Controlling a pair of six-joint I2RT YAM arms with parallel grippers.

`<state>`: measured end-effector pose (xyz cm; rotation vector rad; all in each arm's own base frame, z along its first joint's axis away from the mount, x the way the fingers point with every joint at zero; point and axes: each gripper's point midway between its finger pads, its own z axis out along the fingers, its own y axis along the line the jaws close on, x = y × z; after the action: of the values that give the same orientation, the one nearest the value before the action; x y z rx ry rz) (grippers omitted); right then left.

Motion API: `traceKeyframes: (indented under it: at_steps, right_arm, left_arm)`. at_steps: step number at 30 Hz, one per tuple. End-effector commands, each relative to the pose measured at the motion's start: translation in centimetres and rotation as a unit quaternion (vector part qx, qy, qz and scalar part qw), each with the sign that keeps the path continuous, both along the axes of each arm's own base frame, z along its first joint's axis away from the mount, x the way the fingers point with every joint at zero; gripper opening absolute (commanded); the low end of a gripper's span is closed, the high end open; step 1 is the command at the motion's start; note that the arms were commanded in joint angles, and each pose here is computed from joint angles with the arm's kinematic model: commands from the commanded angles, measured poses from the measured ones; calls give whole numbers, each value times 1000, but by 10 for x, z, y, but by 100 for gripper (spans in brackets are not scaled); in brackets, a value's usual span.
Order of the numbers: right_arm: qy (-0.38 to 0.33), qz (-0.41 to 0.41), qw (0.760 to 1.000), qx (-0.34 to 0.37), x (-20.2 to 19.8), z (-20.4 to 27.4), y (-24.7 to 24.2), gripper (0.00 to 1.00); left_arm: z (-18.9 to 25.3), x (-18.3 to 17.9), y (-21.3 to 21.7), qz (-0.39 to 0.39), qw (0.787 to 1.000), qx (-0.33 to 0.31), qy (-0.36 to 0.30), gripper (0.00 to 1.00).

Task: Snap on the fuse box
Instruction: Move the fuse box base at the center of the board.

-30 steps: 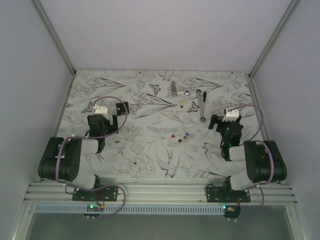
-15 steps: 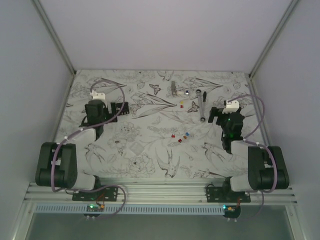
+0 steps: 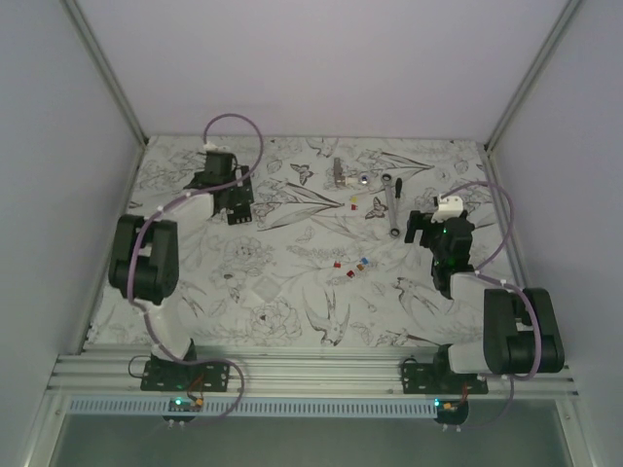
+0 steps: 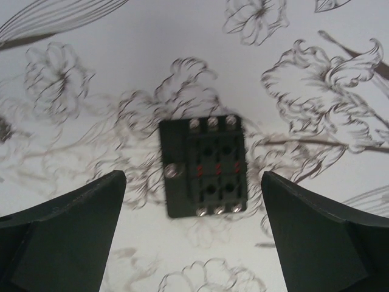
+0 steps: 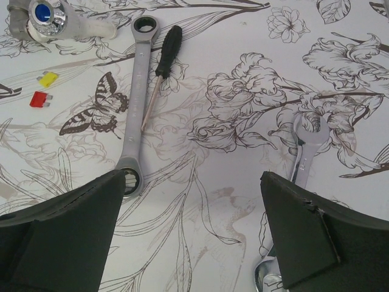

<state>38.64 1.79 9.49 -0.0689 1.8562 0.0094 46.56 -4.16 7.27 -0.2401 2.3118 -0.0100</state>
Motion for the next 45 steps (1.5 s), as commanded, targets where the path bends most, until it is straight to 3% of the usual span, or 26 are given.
traceKeyframes:
  at_steps: [1,9,22,34,41,45]
  right_arm:
    - [-7,4,1000,5,9,11,5,100]
    - [-3,5,1000,6,9,10,5,99]
    - [-7,21,999,23,5,16,13,100]
    - [-7,57,995,77,-34,57,41,100]
    - [29,118,986,119,-61,54,80,100]
    - [52,146,981,117,-73,48,103,100]
  left_arm:
    - [-15,8,-9,12,997,47,54,98]
    - [-46,14,-19,26,995,37,86,87]
    - [-57,1,-64,-27,993,26,113,55]
    - [-53,-81,-151,-71,986,33,145,56]
    - [-63,-128,-179,-55,984,48,161,57]
    - [-61,-140,-192,-52,986,45,153,67]
